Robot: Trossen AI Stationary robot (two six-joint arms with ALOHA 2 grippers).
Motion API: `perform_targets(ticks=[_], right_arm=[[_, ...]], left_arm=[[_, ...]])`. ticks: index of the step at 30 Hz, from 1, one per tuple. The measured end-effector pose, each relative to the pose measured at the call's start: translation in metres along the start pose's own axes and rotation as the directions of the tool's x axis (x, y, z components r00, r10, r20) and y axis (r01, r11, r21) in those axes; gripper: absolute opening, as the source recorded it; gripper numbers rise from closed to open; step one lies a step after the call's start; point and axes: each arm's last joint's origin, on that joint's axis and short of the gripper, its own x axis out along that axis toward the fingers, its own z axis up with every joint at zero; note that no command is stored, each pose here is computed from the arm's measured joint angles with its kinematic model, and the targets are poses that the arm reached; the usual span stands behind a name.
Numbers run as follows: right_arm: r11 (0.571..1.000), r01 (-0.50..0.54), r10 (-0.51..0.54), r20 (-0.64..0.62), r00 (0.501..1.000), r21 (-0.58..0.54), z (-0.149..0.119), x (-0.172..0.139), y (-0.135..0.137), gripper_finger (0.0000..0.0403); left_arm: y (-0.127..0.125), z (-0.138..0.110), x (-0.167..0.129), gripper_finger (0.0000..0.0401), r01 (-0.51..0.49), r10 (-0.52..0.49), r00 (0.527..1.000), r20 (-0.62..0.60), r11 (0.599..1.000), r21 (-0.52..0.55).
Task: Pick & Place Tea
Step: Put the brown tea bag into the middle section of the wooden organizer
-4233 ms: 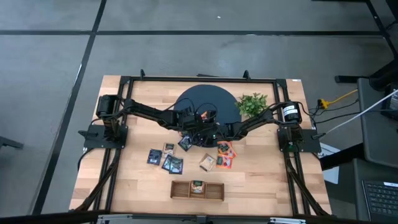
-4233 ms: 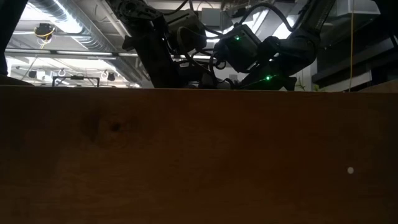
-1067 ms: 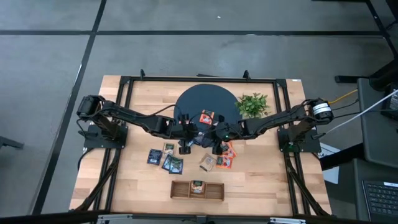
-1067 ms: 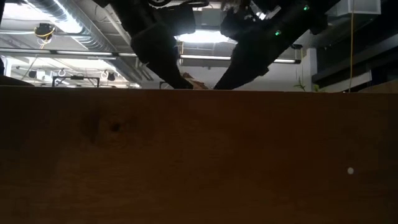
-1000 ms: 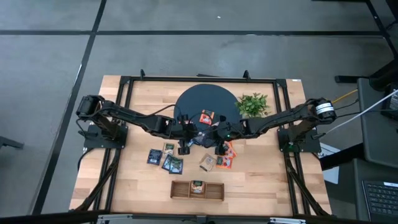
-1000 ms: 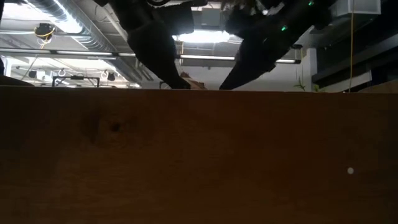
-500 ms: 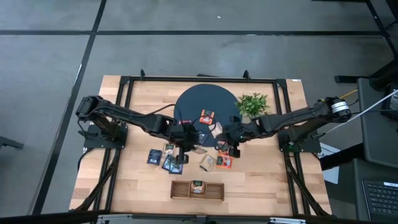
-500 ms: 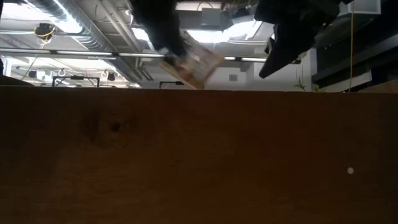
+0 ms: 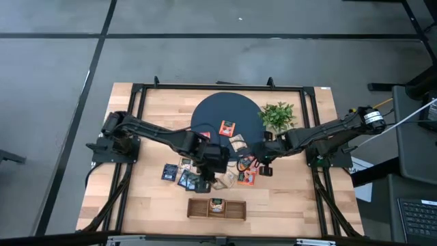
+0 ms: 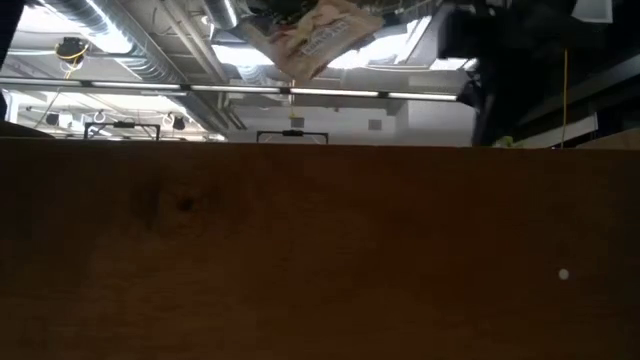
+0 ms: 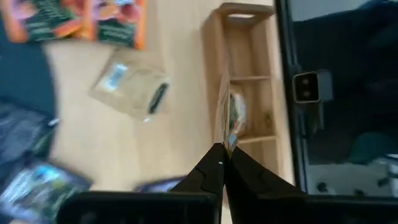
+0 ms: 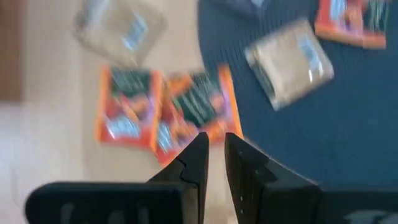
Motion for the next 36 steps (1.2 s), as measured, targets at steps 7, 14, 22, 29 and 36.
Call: perform_targets(ticks=[7, 14, 22, 29, 36], right_arm=[[0.996, 0.085, -0.083, -0.12, 0.989, 0.019, -0.013, -0.001, -0.005, 0.0056], [0.995, 0.102, -0.1, -0.115, 0.988, 0.014, -0.012, -0.001, -0.006, 0.0056], [0.995, 0.1, -0.097, -0.104, 0.99, 0.022, -0.011, -0.001, -0.005, 0.0056], [0.992, 0.103, -0.096, -0.101, 0.99, 0.066, -0.011, -0.001, -0.005, 0.0056], [0.994, 0.097, -0.092, -0.097, 0.991, 0.054, -0.012, -0.001, -0.001, 0.0056]], left_arm=[[-0.014, 0.012, 0.033, 0.0003, 0.129, -0.129, 0.987, -0.097, 0.992, -0.01], [-0.02, 0.018, 0.062, 0.0003, 0.15, -0.151, 0.975, -0.164, 0.989, -0.016], [-0.016, 0.018, 0.072, 0.0003, 0.136, -0.141, 0.974, -0.179, 0.99, -0.041], [-0.012, 0.017, 0.071, 0.0003, 0.13, -0.134, 0.972, -0.193, 0.991, -0.034], [-0.005, 0.014, 0.084, 0.0003, 0.115, -0.117, 0.962, -0.245, 0.993, -0.025]])
